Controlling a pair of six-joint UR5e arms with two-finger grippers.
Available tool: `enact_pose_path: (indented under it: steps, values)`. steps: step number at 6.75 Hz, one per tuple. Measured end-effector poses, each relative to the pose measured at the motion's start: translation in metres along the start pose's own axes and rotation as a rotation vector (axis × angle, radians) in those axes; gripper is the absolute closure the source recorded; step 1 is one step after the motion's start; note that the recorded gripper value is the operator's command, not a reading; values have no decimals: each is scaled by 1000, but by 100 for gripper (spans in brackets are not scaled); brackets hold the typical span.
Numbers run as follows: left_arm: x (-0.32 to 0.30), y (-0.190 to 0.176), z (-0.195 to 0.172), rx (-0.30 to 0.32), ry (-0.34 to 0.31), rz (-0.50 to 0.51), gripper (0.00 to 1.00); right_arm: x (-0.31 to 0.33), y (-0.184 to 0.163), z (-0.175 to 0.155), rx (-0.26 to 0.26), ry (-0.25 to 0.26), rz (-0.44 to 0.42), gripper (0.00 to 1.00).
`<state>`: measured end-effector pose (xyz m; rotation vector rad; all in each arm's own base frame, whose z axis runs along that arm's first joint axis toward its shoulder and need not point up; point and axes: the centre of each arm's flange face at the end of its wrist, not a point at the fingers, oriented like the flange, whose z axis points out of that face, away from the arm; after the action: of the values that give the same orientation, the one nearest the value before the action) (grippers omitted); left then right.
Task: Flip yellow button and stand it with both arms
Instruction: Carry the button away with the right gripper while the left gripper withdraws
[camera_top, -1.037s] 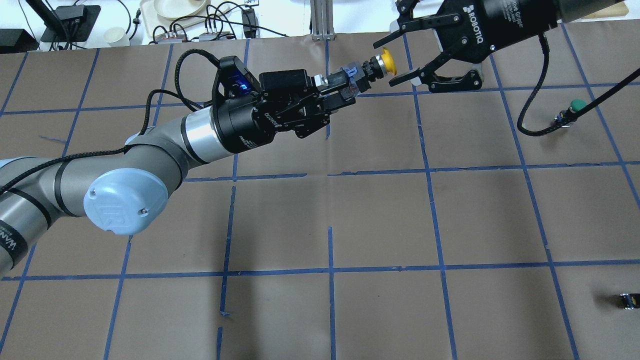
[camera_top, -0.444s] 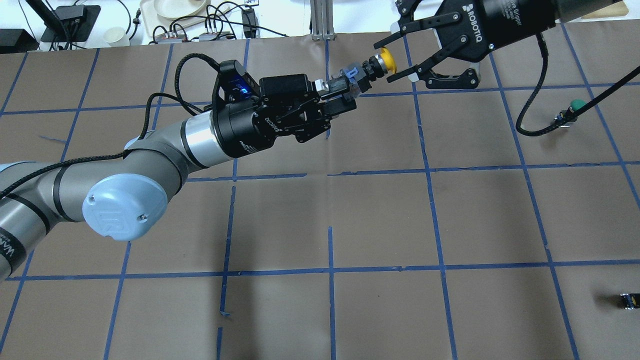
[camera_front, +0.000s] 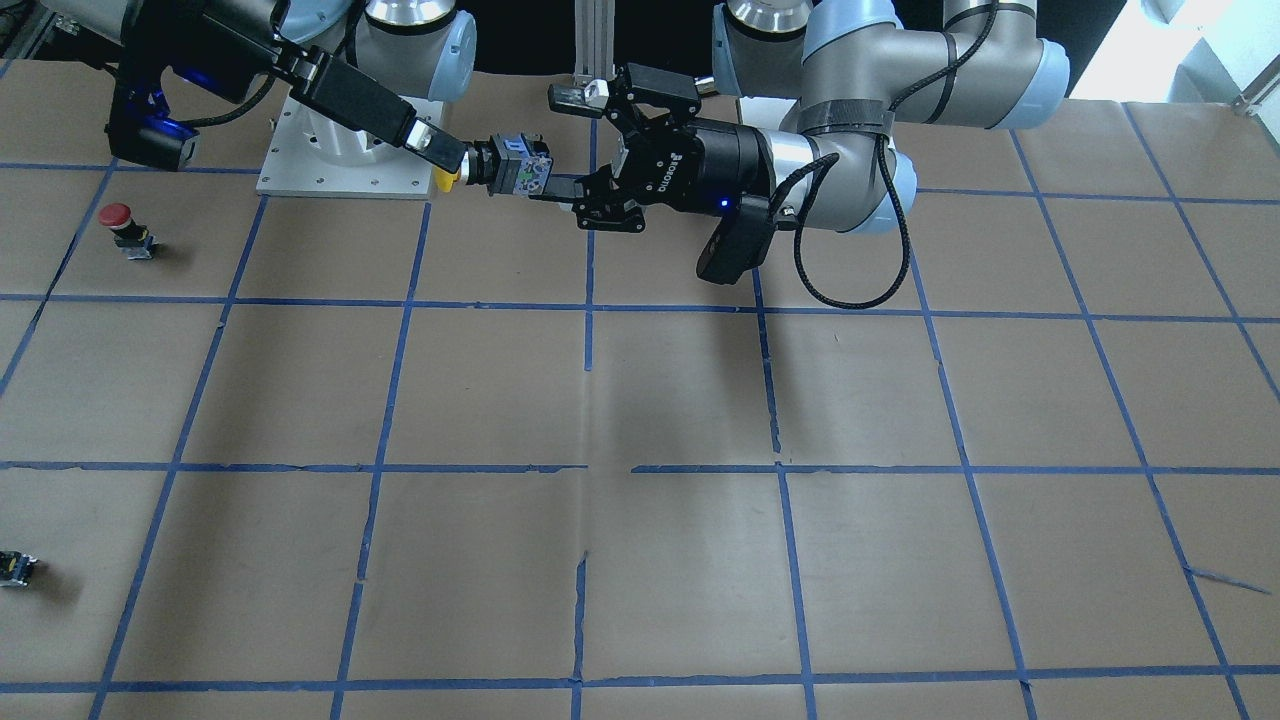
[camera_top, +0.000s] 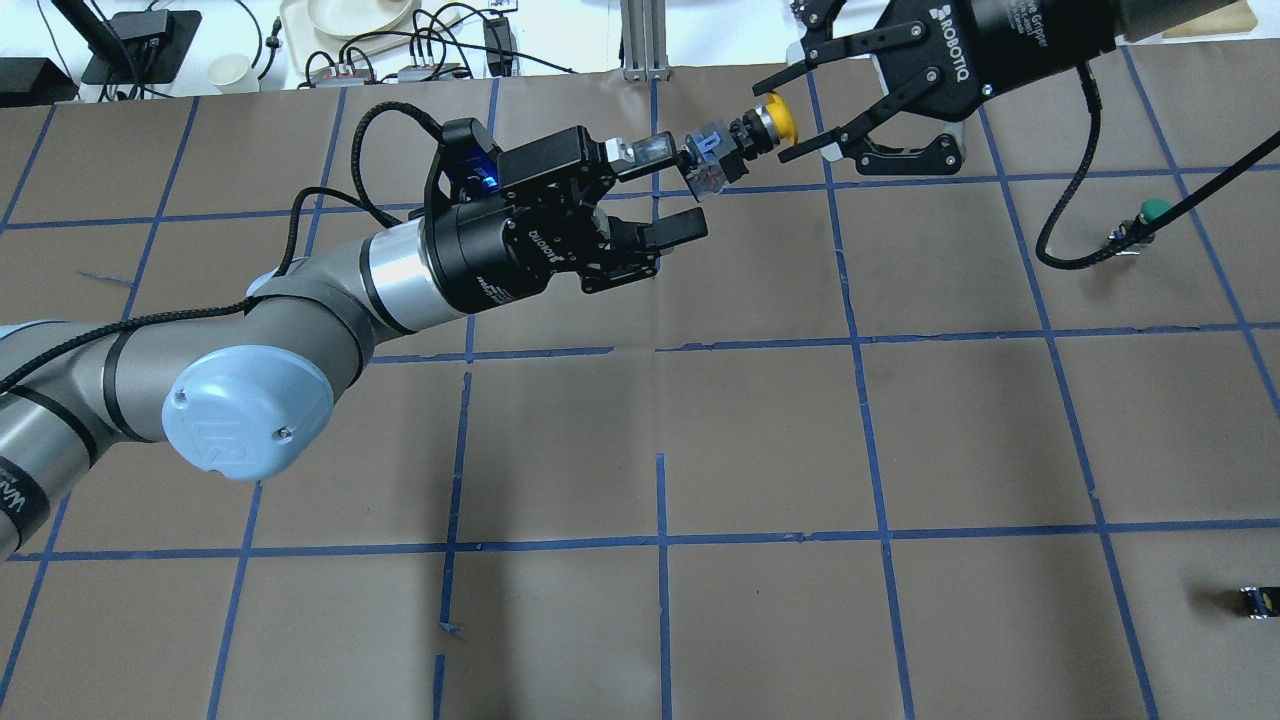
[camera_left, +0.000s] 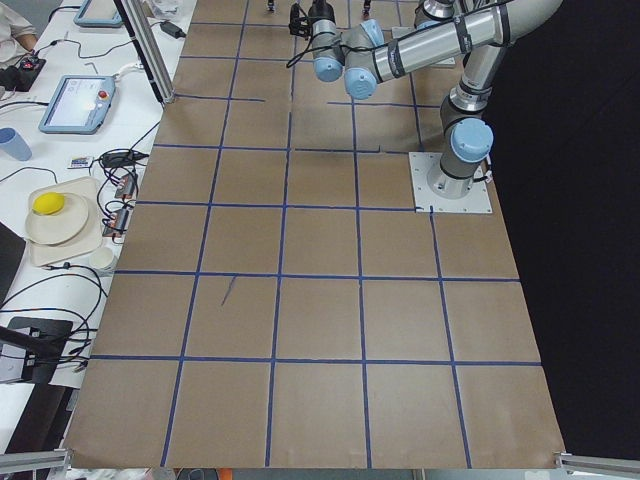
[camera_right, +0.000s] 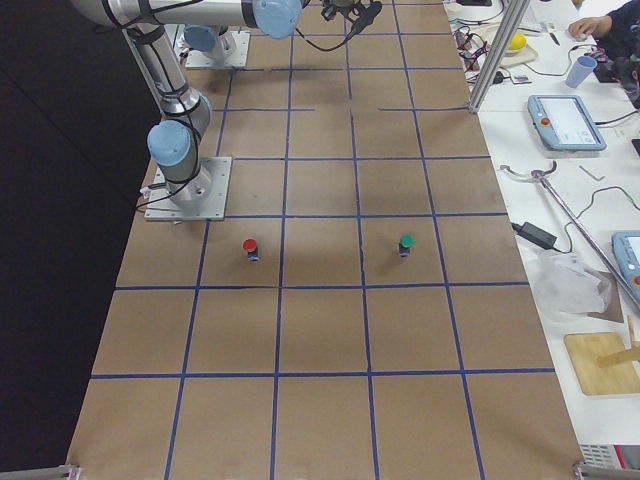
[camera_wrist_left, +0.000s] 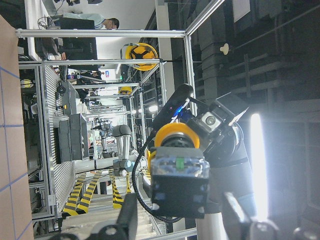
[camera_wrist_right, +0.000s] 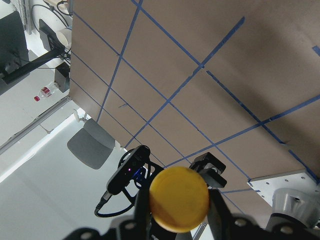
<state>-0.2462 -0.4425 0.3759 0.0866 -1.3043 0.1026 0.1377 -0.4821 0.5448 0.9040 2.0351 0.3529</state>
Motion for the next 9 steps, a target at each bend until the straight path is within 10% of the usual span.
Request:
enact_pose_path:
  steps: [2, 3, 7, 9]
  values:
    - [22, -3, 6, -53, -59, -63, 0, 11, -24, -27, 100, 34, -7, 77]
    - [40, -8, 10, -117, -194, -88, 0, 20, -40, -44, 168, 71, -46, 77]
    - [92, -29, 6, -107, -1024, -117, 0, 85, -98, -74, 355, 518, -283, 82]
    - [100, -19, -31, -137, -1465, -164, 0, 144, -153, -79, 476, 702, -261, 82]
